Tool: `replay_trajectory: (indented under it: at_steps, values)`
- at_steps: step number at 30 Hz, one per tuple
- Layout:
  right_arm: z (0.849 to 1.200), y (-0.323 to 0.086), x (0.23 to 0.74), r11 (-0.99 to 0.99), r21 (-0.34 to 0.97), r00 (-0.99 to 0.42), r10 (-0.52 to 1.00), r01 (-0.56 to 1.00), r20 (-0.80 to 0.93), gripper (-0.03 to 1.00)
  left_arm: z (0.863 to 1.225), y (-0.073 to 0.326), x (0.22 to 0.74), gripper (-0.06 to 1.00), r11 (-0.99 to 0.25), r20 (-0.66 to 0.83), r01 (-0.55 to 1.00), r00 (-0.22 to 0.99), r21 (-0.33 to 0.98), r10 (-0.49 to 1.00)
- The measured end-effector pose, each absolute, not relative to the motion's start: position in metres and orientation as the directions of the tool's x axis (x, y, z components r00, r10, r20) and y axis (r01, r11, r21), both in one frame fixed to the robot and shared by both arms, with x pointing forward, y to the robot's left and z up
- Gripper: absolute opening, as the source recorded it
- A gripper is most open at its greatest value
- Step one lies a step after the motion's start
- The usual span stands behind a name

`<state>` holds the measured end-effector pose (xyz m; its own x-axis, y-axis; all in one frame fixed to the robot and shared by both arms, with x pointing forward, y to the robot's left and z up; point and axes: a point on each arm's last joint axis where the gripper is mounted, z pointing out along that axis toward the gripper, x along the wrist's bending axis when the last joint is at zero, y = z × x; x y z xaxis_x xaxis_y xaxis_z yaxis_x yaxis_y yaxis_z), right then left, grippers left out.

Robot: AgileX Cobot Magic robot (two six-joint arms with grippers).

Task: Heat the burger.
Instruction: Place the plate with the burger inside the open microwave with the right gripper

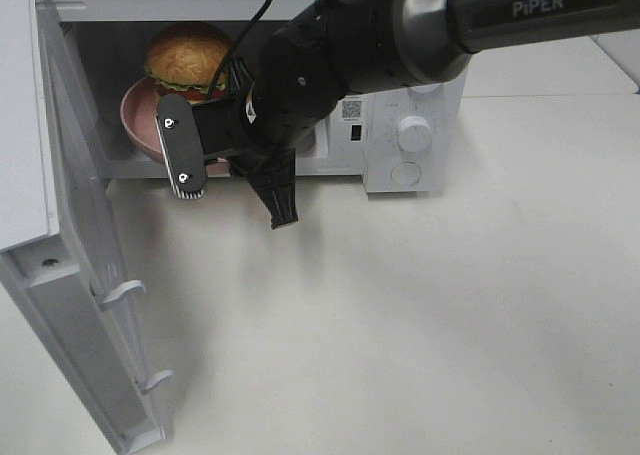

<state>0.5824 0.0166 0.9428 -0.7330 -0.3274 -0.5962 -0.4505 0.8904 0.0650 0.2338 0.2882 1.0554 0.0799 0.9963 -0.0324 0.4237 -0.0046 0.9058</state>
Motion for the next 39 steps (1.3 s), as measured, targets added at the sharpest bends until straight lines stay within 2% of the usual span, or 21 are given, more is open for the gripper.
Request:
replay_trajectory:
  at_steps: [9, 39]
  values:
    - [0.945, 0.023, 0.601, 0.913, 0.085, -0.742, -0.266, -0.399, -0.616, 0.05, 1.055, 0.288, 0.234, 0.97, -0.005, -0.032, 0.424, 0.079, 0.906, 0.996]
    - [0.928, 0.045, 0.638, 0.923, 0.061, -0.725, -0.257, -0.38, -0.638, 0.05, 1.055, 0.288, 0.234, 0.97, -0.006, -0.031, 0.424, 0.079, 0.906, 0.996]
